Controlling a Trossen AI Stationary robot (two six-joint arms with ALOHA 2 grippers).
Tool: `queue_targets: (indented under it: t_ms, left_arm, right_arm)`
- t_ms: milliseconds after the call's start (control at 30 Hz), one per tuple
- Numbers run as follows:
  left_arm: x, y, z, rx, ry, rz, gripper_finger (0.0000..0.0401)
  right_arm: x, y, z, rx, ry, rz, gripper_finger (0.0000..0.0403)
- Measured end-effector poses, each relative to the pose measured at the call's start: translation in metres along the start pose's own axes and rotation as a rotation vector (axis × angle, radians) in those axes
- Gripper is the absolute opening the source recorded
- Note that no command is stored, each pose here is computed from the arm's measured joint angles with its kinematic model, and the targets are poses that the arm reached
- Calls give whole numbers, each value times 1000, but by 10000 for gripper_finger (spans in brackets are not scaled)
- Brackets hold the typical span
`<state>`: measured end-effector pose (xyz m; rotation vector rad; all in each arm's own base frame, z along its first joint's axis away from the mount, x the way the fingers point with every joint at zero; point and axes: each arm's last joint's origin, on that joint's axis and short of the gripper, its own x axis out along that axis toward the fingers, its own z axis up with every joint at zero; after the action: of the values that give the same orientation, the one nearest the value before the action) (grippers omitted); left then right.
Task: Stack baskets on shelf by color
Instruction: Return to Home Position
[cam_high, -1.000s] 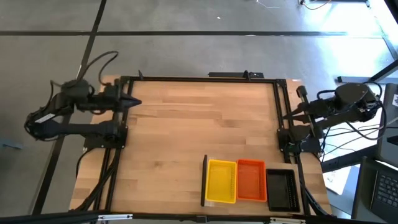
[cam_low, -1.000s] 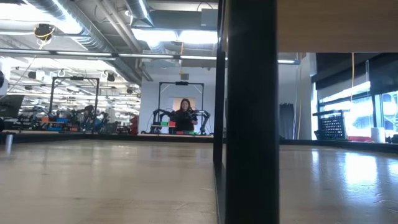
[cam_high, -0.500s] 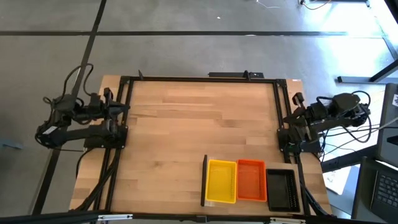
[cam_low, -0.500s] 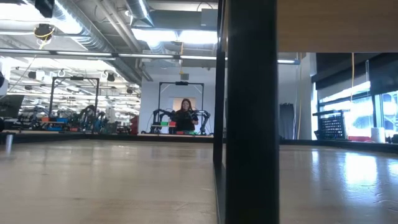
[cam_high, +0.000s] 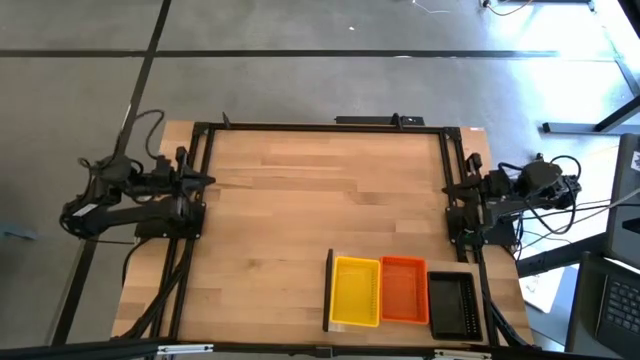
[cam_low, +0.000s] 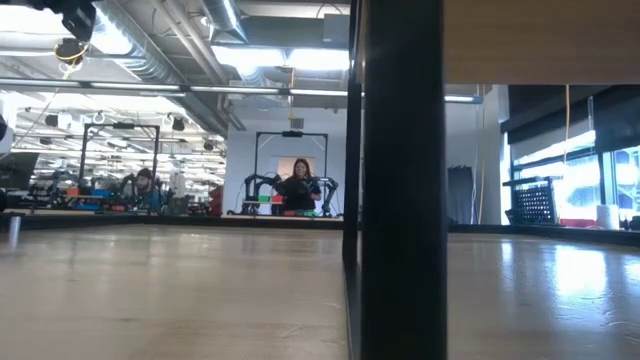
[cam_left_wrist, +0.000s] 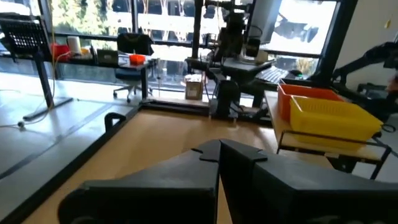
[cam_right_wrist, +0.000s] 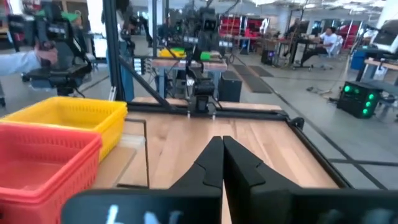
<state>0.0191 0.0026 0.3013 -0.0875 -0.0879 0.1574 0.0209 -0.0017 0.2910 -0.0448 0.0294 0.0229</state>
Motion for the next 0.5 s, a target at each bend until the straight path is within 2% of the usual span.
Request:
queue_targets:
  t_ms: [167, 500]
  left_arm:
    - [4, 1, -1, 4, -33, 3, 0]
    - [35, 6, -38, 26, -74, -4, 0]
  right_arm:
    - [-2, -1, 2, 14, -17, -6, 0]
    - [26, 7, -19, 51, -89, -37, 0]
